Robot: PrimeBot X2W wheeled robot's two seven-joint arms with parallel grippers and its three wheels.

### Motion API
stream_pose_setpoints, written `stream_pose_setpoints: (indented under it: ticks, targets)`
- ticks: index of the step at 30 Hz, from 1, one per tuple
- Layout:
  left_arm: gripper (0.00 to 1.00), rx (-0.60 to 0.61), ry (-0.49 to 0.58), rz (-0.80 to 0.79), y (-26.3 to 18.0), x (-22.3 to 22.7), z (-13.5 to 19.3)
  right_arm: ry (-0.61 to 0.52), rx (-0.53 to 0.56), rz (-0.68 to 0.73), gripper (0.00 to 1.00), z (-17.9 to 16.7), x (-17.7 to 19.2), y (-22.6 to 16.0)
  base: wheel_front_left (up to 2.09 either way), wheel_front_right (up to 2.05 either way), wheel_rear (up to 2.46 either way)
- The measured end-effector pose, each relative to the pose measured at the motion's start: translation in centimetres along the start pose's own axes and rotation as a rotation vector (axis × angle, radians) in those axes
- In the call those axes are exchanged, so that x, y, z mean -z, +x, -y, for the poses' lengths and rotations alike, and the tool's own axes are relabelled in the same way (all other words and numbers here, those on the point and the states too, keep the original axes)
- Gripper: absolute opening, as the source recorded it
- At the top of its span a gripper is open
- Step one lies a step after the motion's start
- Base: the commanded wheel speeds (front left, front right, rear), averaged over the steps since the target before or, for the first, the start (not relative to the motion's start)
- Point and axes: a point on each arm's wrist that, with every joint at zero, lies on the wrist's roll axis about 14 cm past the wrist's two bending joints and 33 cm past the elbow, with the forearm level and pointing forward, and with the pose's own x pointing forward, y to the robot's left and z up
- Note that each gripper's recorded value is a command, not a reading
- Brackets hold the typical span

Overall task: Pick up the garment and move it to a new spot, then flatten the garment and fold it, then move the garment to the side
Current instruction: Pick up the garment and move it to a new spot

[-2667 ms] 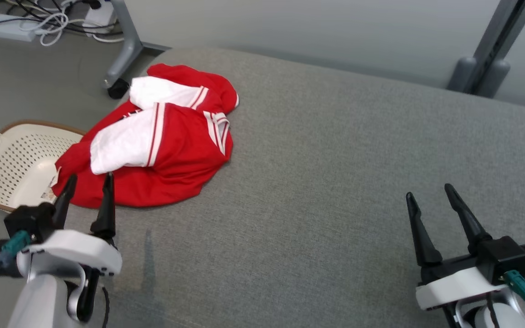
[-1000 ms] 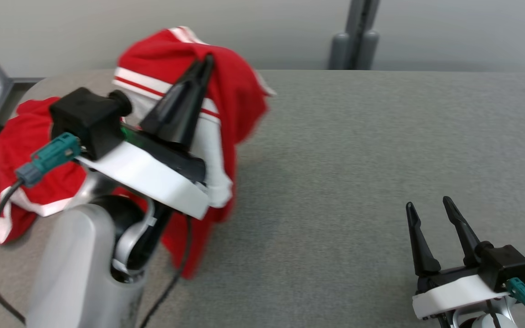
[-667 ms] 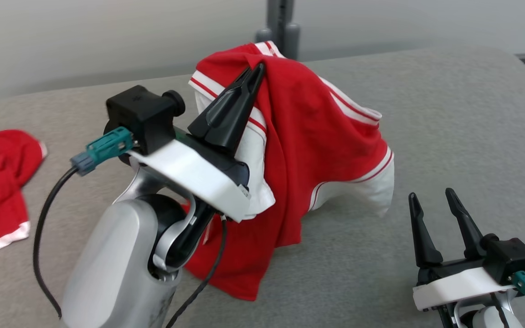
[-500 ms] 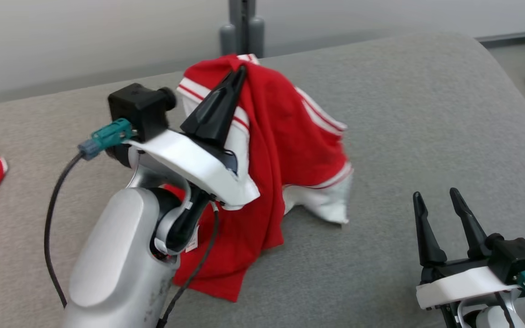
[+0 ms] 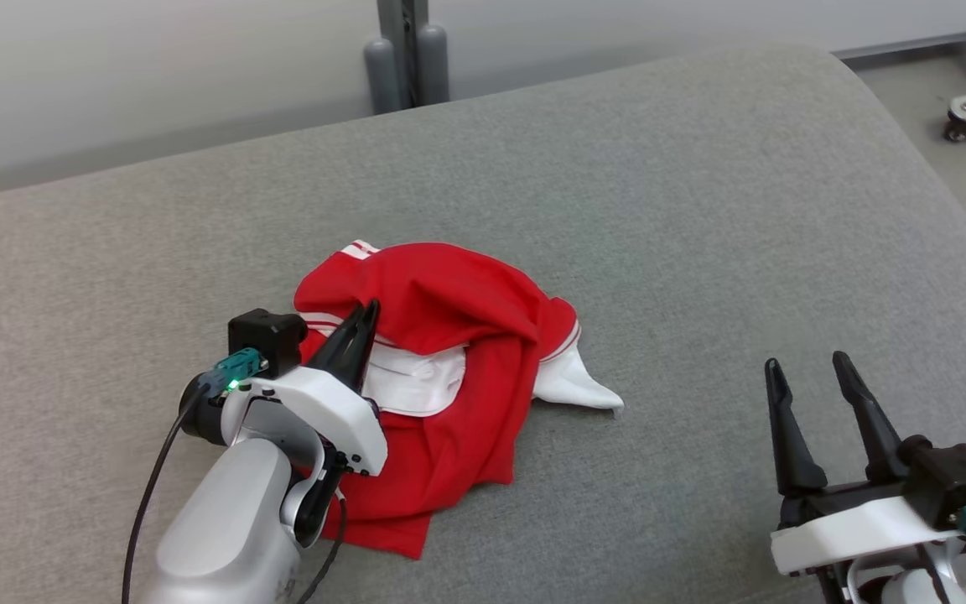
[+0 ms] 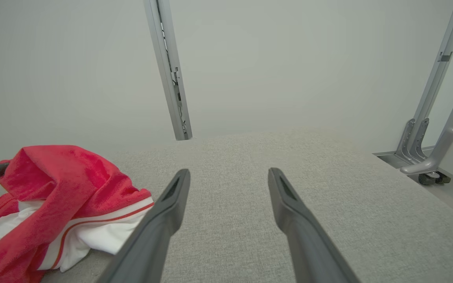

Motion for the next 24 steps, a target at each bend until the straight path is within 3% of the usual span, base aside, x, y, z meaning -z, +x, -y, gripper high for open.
stream_pose_setpoints:
  ticks: [6, 14, 20, 24]
  targets:
    - [1.0, -0.082, 0.051, 0.223, -2.9, -4.0, -1.4, -0.047, 0.008, 0.086, 1.0, 0.6, -2.8, 0.2, 0.0, 0.0, 0.0]
    - [1.0, -0.397, 0.105, 0.395, -14.3, -5.4, -7.4, -0.112, -0.034, 0.155, 1.0, -0.5, -4.9, -0.1, 0.0, 0.0, 0.0]
    - [1.0, -0.595, 0.111, 0.416, -23.4, -3.0, -9.7, -0.148, -0.107, 0.084, 1.0, -2.5, -2.5, -0.7, 0.0, 0.0, 0.0]
    - [1.0, -0.639, 0.114, 0.429, -26.2, -2.5, -10.1, -0.142, -0.13, 0.051, 1.0, -3.1, -1.4, -1.2, 0.0, 0.0, 0.0]
